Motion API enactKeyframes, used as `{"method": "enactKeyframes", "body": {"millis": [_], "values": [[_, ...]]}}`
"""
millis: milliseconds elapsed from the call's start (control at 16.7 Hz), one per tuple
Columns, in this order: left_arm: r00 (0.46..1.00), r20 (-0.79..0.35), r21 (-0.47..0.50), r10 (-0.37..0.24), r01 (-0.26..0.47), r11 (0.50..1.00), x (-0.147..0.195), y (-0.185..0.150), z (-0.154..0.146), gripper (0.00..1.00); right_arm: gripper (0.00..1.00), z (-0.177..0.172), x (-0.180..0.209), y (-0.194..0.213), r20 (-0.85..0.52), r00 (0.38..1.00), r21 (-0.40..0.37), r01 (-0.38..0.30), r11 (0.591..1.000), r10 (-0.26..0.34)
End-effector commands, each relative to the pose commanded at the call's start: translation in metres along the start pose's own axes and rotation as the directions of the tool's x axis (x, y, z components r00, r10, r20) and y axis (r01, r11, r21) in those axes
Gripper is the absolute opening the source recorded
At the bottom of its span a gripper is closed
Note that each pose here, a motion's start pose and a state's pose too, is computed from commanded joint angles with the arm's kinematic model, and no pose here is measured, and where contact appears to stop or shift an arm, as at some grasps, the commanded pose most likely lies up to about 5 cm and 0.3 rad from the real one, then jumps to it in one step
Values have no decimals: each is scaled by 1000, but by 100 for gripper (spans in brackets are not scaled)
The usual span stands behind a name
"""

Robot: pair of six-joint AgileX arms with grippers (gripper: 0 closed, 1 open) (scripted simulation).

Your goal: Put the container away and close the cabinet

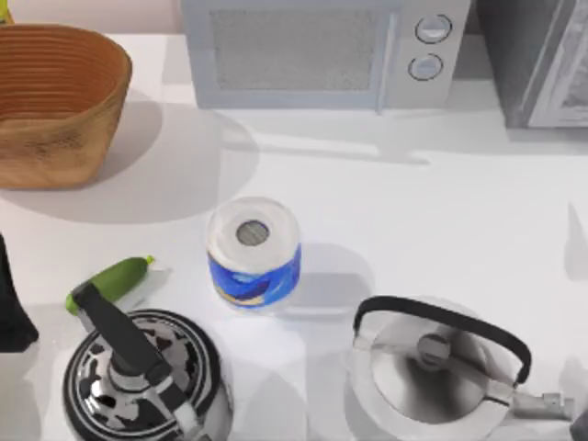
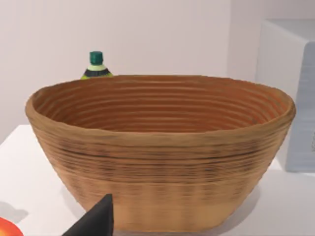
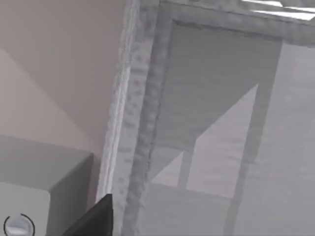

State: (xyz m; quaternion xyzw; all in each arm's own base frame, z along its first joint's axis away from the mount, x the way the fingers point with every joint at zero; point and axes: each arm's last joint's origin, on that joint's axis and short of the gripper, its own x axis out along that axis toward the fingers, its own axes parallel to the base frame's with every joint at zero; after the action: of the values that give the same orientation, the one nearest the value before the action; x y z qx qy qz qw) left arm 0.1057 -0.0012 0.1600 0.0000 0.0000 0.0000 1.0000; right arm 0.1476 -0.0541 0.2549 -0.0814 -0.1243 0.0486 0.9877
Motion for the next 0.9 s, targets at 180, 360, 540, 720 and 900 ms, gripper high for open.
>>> {"method": "enactKeyframes", "body": {"millis": [180,360,540,720,900], "values": [[1000,0,0,0,0,1000,0,0,0,100,100,-13,15,-43,-24,1000,-49,-5,999,3],[1000,0,0,0,0,1000,0,0,0,100,100,-44,10,-86,-104,994,-25,33,999,-36],[1000,0,0,0,0,1000,0,0,0,100,100,-81,-10,-117,-195,978,56,87,995,-75],[1000,0,0,0,0,1000,0,0,0,100,100,-106,-28,-129,-242,967,119,115,986,-83],[1000,0,0,0,0,1000,0,0,0,100,100,-114,-34,-129,-258,964,150,113,982,-71]]}}
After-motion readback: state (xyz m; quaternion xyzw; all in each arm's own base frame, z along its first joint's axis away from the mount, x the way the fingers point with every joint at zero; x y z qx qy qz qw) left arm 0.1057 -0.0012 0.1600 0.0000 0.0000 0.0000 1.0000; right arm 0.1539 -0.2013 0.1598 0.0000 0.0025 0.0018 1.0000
